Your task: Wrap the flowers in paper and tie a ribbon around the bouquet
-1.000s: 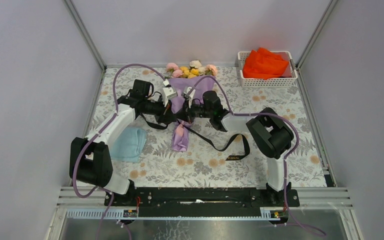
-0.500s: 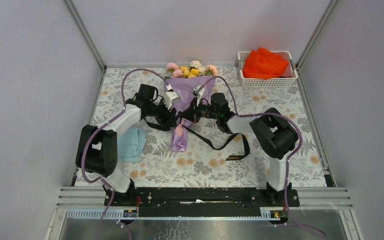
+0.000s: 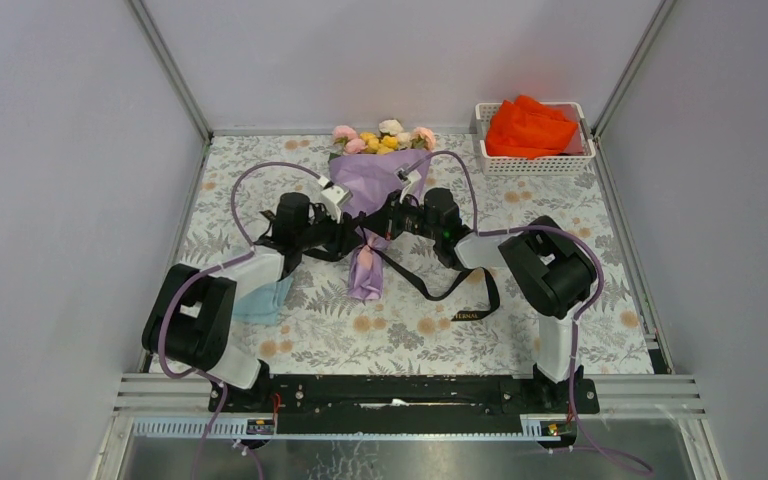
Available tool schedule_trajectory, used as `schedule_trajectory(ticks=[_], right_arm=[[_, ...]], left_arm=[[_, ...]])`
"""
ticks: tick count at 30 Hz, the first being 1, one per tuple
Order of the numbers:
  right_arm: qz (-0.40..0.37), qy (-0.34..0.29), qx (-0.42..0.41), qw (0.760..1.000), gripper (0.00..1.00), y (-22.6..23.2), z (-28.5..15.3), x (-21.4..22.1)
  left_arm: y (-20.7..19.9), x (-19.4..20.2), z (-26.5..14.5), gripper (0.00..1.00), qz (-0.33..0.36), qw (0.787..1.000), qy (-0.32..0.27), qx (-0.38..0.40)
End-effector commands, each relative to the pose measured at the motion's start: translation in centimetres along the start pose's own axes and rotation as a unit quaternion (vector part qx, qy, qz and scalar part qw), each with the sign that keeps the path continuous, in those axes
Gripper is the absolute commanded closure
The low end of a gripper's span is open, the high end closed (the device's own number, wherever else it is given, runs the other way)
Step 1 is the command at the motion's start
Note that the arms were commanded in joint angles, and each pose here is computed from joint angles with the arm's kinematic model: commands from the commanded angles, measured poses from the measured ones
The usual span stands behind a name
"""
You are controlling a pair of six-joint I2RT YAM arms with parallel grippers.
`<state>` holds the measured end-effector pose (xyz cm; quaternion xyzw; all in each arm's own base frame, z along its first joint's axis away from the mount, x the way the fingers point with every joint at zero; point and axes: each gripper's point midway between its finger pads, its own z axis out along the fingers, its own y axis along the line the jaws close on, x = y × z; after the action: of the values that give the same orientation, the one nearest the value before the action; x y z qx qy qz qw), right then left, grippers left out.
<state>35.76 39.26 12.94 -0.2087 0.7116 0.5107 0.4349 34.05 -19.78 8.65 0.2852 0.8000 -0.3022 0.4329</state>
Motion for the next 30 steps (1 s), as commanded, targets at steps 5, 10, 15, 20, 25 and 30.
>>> schedule_trajectory(ticks=[5,10,15,20,25,30], right_arm=[[0.025,-0.067,-0.001,0.997,1.0,2.0,-0.2,-4.1],[0.037,-0.076,0.001,0.996,1.0,2.3,-0.3,-4.6],[0.04,-0.081,0.003,0.996,1.0,2.6,-0.6,-5.0],[0.046,-0.083,0.004,0.996,1.0,2.7,-0.6,-5.1],[0.045,-0.081,0.011,0.996,1.0,2.7,-0.6,-5.1],[0.047,-0.075,0.008,0.996,1.0,2.7,-0.3,-4.8]], left_arm=[[-1.3,-5.4,1.4,0.58,-0.006,0.994,-0.111,0.002],[-1.9,-5.1,2.5,0.61,-0.005,0.994,-0.106,0.005],[-1.6,-4.4,2.6,0.64,-0.012,0.996,-0.093,-0.002],[-1.1,-3.1,3.0,0.6,-0.019,0.997,-0.079,-0.013],[-0.4,-2.8,2.3,0.63,-0.03,0.994,-0.097,-0.028],[-1.1,-4.4,1.9,0.87,-0.022,0.99,-0.139,-0.01]])
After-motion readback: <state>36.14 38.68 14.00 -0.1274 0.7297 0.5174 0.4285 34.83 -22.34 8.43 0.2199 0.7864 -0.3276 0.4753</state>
